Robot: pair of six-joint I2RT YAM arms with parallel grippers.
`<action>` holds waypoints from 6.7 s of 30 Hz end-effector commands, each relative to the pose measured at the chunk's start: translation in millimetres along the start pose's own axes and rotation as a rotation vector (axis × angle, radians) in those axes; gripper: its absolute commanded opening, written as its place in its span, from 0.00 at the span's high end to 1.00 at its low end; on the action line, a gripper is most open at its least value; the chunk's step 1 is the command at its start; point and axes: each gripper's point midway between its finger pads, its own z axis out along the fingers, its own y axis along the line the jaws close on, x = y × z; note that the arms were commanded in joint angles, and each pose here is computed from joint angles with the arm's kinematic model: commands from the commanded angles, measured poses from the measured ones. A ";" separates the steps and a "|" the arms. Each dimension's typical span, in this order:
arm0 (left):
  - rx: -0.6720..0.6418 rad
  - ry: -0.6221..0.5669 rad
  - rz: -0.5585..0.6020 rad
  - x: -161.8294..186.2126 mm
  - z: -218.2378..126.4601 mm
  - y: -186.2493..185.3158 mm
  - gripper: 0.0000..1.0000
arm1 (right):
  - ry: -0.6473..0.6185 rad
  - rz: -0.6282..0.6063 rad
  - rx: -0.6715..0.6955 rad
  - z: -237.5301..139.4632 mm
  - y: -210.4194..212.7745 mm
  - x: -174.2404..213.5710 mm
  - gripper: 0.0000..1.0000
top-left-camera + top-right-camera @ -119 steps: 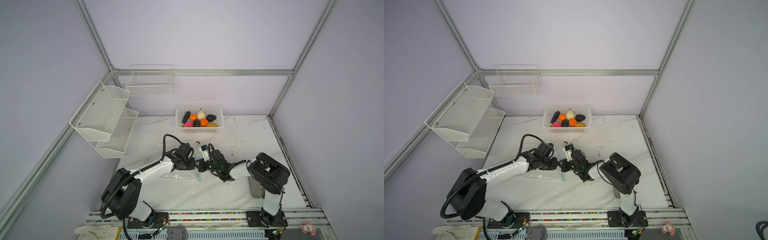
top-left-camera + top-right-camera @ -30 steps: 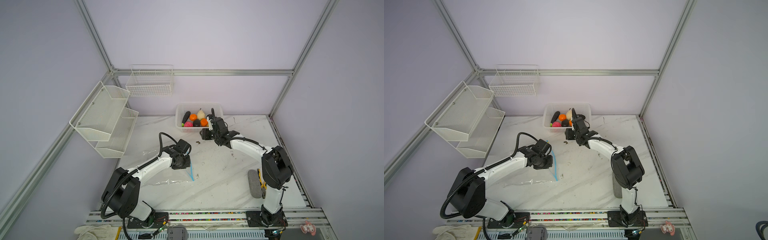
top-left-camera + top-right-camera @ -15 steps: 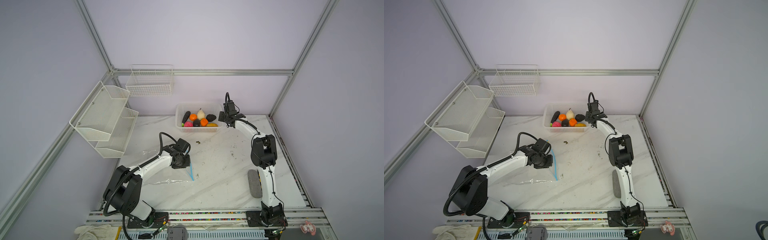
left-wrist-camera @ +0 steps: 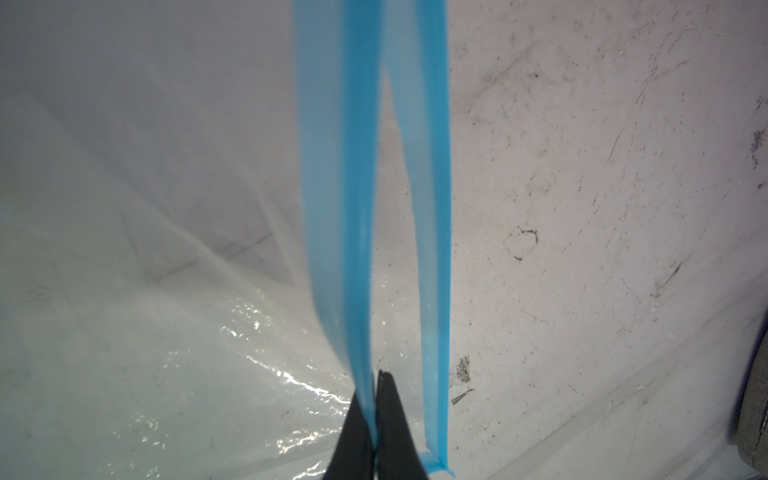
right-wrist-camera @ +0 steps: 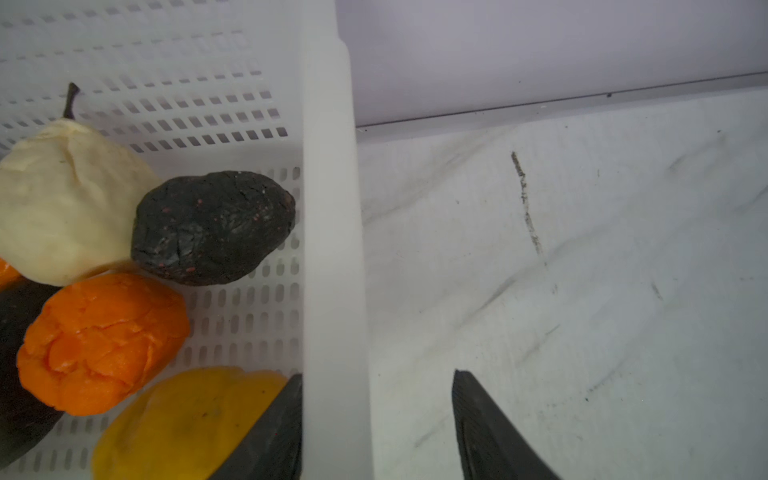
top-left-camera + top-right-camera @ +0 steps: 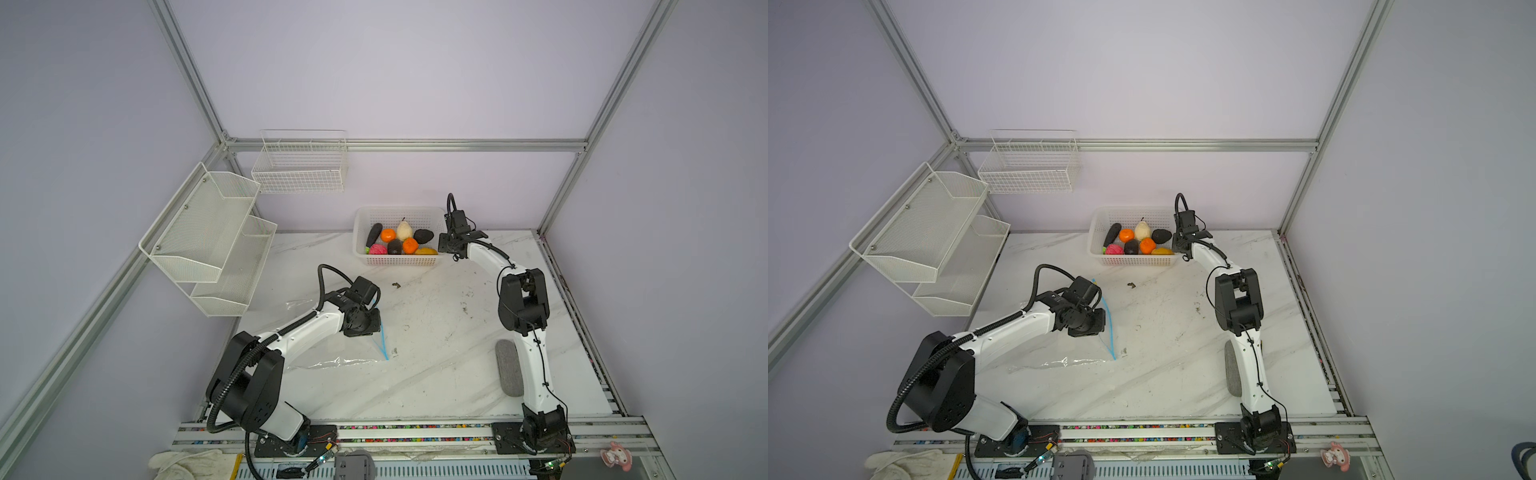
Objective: Place the food in the zip-top bag and seal the zipper
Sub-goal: 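Move the right gripper over the fruit basket, then lower the right gripper toward the orange among the fruit, then close the right gripper on the orange and lift it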
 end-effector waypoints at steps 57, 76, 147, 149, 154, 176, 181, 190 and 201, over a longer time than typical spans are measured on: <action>0.058 -0.113 0.047 -30.6 -37.2 -16.7 1.00 | 0.173 -0.267 -0.257 -74.1 120.3 86.5 0.49; 0.074 -0.117 0.048 -31.1 -31.2 -19.2 1.00 | 0.168 -0.202 -0.106 -78.5 36.5 72.0 0.48; 0.168 -0.101 0.096 -58.1 -26.7 -54.7 1.00 | 0.082 -0.262 -0.223 -49.2 92.7 41.9 0.48; 0.169 -0.101 0.098 -58.8 -27.1 -55.4 1.00 | 0.094 -0.277 -0.198 -42.8 94.4 43.9 0.48; 0.161 -0.103 0.098 -58.6 -28.5 -53.7 1.00 | 0.102 -0.291 -0.148 -35.1 88.0 46.4 0.44; 0.152 -0.102 0.088 -57.3 -30.1 -49.8 1.00 | 0.199 -0.301 -0.114 5.2 85.4 83.1 0.35; 0.153 -0.100 0.085 -57.3 -30.0 -49.9 1.00 | 0.168 -0.291 -0.134 -4.8 89.5 70.4 0.40; 0.169 -0.087 0.070 -57.1 -32.7 -51.0 1.00 | 0.105 -0.262 -0.197 -39.9 95.6 47.4 0.46; 0.223 -0.068 0.046 -60.5 -45.1 -56.6 1.00 | 0.007 -0.203 -0.408 -114.2 102.6 42.8 0.53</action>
